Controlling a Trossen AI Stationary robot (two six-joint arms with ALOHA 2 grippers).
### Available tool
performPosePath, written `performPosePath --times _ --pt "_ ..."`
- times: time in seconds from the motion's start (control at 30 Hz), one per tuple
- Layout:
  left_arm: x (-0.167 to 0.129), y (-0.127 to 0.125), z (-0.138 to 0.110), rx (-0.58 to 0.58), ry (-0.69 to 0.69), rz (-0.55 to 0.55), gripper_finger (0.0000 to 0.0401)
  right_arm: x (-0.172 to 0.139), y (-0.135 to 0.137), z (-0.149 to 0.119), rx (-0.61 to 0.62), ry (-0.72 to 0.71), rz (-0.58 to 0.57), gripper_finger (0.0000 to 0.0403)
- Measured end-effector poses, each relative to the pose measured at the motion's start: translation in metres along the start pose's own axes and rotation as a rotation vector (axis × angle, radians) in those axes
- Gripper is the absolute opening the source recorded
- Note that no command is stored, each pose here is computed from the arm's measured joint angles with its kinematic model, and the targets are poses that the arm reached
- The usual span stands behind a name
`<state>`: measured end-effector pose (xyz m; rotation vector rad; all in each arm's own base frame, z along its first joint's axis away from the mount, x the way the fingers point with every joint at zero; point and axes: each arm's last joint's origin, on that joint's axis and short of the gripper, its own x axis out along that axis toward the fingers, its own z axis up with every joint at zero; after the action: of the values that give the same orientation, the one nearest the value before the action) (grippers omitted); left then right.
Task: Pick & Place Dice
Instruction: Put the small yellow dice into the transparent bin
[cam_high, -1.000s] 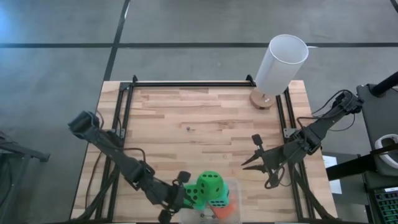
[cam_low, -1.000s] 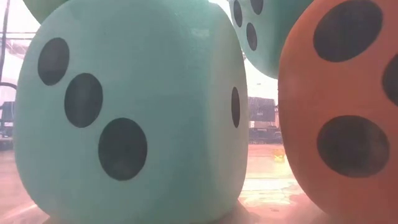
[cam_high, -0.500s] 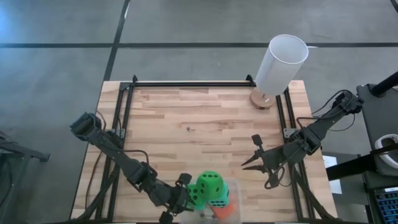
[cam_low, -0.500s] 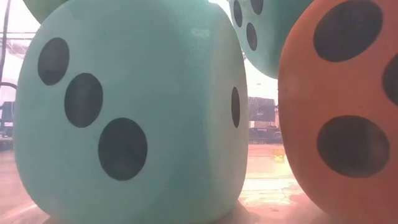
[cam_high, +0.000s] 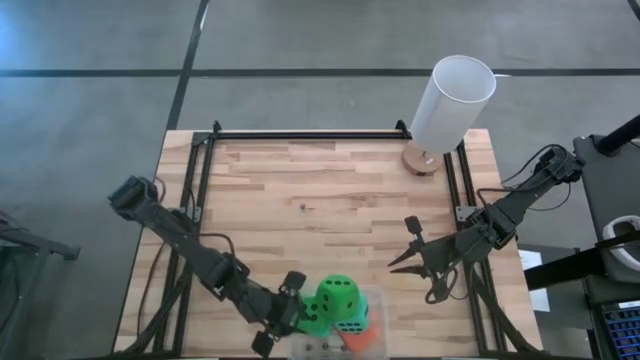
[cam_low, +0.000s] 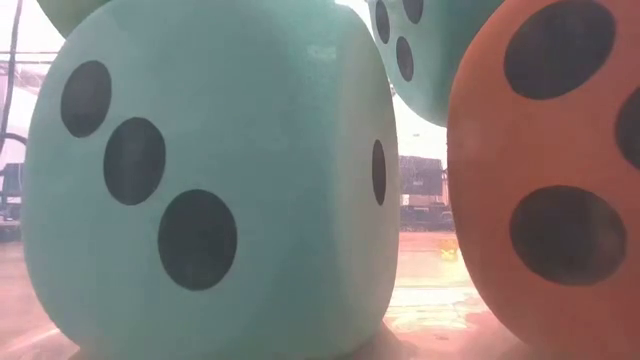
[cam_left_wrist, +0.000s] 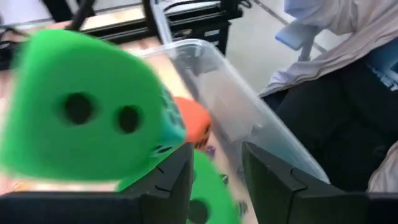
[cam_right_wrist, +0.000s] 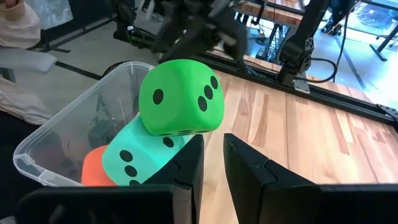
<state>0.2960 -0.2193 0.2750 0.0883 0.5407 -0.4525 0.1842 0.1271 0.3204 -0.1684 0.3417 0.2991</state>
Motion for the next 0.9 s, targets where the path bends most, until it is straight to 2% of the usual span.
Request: performPosePath --times 0.23,0.53,0.8,0.9 --pt "-0.036 0.022 0.0 -0.042 0.068 0.116 0.0131 0.0 0.0 -0.001 -0.002 0.005 -0.001 0.0055" --pt "-0.074 0.056 -0.037 -0.18 0.061 0.279 0.0131 0.002 -0.002 -0.008 -0.002 0.042 -0.01 0.0054" --pt "-0.098 0.08 -0.062 -0.241 -0.034 0.345 0.0127 -0.006 -0.031 -0.03 0.058 0.198 -0.114 0.0052" --pt "-0.103 0.086 -0.064 -0.258 -0.057 0.365 0.0127 -0.009 -0.044 -0.043 0.097 0.233 -0.101 0.0052"
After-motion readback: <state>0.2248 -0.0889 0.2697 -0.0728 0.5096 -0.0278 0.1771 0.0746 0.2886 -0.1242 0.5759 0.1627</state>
